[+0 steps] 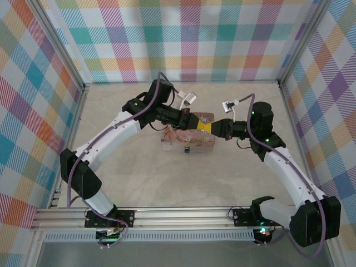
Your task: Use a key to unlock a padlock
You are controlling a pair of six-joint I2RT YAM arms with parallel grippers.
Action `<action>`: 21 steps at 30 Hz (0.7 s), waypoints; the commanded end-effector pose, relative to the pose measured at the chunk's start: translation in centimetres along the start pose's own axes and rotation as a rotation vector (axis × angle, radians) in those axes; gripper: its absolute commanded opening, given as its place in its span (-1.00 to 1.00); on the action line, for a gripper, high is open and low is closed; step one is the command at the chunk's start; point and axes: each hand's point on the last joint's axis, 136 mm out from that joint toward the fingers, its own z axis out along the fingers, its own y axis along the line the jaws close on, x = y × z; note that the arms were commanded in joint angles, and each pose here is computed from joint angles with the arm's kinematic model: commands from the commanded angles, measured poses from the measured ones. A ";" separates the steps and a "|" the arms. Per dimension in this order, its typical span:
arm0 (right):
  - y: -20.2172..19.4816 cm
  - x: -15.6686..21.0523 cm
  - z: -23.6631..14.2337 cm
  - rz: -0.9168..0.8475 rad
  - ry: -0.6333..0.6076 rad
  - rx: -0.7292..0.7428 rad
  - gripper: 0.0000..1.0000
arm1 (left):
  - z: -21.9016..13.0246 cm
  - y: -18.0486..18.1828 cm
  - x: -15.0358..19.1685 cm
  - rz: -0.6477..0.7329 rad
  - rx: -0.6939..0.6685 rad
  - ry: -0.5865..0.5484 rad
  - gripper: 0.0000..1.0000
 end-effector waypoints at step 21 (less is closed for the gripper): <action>-6.2 -5.4 -2.7 0.369 -0.335 0.415 -1.00 | -4.8 5.4 -2.4 -0.115 -0.238 -0.371 0.39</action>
